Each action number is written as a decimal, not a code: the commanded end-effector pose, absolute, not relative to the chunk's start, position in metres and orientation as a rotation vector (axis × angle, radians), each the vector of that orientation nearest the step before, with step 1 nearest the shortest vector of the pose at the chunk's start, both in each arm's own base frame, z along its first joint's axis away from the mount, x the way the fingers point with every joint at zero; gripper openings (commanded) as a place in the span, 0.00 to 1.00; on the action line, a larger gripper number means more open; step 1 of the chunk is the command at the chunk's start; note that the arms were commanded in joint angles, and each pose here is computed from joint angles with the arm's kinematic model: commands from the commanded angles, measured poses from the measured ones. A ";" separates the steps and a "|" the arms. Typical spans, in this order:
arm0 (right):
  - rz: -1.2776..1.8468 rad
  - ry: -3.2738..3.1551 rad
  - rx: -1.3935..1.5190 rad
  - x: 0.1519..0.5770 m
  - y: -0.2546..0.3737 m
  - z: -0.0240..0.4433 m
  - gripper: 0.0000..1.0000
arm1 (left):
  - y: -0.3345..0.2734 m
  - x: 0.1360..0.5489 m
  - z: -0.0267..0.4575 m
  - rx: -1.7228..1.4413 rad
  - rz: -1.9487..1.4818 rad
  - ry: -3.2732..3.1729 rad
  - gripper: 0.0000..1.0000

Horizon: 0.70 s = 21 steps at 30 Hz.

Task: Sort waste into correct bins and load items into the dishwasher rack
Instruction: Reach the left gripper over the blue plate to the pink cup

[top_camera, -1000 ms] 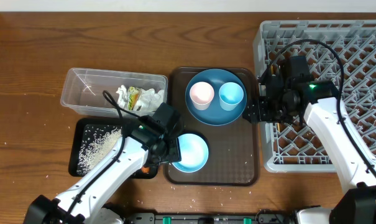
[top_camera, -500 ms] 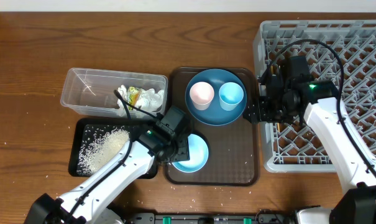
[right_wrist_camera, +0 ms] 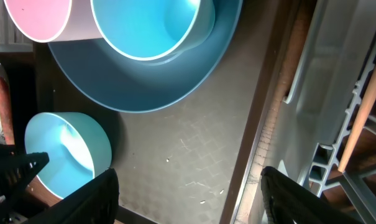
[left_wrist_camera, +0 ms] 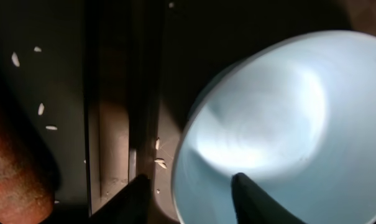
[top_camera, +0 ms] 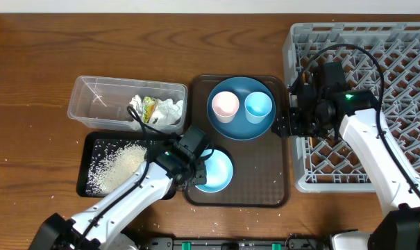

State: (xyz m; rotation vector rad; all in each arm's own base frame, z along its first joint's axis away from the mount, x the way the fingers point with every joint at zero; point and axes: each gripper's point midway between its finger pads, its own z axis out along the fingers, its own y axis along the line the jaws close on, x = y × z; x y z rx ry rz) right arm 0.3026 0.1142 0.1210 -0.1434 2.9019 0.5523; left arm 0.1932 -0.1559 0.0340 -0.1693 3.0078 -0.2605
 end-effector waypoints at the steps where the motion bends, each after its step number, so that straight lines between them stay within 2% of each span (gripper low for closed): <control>1: 0.543 2.904 -0.143 0.303 0.111 0.121 0.71 | -0.154 0.194 0.031 -0.207 -0.239 3.001 0.38; 2: 0.544 2.904 -0.142 0.303 0.111 0.121 0.72 | -0.154 0.195 0.032 -0.206 -0.243 2.998 0.36; 4: 0.543 2.905 -0.142 0.303 0.111 0.120 0.84 | -0.156 0.194 0.032 -0.204 -0.259 3.002 0.32; 6: 0.543 2.908 -0.141 0.302 0.110 0.120 0.90 | -0.159 0.193 0.032 -0.201 -0.278 3.011 0.31; 13: 0.500 2.915 -0.134 0.303 0.105 0.119 0.94 | -0.166 0.195 0.034 -0.195 -0.331 3.002 0.31; 21: 0.500 2.914 -0.135 0.303 0.105 0.119 0.96 | -0.186 0.223 0.045 -0.176 -0.460 2.872 0.32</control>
